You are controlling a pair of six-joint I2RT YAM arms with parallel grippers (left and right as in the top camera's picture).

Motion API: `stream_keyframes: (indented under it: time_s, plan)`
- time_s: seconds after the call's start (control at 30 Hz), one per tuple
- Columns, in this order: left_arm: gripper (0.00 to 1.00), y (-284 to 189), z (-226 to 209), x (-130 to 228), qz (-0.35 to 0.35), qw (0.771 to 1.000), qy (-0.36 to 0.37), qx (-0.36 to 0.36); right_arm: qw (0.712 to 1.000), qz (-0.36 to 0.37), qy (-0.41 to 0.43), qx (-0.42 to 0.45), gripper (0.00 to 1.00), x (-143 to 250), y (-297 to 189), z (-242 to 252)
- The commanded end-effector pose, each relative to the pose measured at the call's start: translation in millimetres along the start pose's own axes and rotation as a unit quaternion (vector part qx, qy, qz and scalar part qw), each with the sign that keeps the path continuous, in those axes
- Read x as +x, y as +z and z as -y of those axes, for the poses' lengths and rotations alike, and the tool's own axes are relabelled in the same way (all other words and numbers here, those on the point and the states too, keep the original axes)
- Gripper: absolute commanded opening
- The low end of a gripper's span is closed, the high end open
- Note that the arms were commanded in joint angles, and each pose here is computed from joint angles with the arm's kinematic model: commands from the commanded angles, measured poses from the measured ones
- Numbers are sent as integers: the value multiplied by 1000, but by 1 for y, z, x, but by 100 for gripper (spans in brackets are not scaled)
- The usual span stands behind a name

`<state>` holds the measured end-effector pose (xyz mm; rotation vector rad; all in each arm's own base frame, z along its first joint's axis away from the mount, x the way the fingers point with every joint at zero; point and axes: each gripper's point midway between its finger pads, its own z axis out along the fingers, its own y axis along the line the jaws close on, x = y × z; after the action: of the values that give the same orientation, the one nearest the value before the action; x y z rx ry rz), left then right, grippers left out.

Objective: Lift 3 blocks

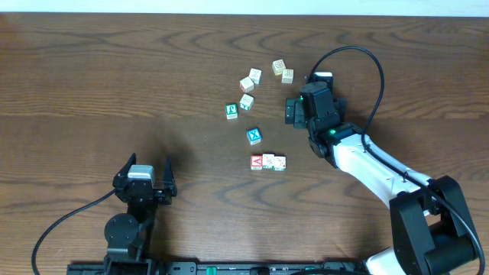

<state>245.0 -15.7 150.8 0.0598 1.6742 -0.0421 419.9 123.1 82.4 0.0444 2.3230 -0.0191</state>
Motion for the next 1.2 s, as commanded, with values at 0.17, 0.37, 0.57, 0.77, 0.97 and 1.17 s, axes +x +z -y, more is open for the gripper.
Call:
stream_keyframes:
  time_s: [0.17,0.37,0.57,0.77,0.97,1.17]
  plan:
    - [76,0,-3,14,-25,1000,-7,-8,1000,-8,-23,-11,99,-5,-45,-4]
    - [76,0,-3,14,-25,1000,-7,-8,994,98,-53,-12,99,-54,-124,0]
    - [76,0,-3,14,-25,1000,-7,-8,967,248,28,-43,99,-97,-197,37]
    - [76,0,-3,14,-25,1000,-7,-8,926,356,80,-93,99,-70,-226,73]
    - [76,0,-3,14,-25,1000,-7,-8,906,393,132,-92,99,-26,-229,106]
    - [76,0,-3,14,-25,1000,-7,-8,889,427,142,-83,99,-15,-239,124]
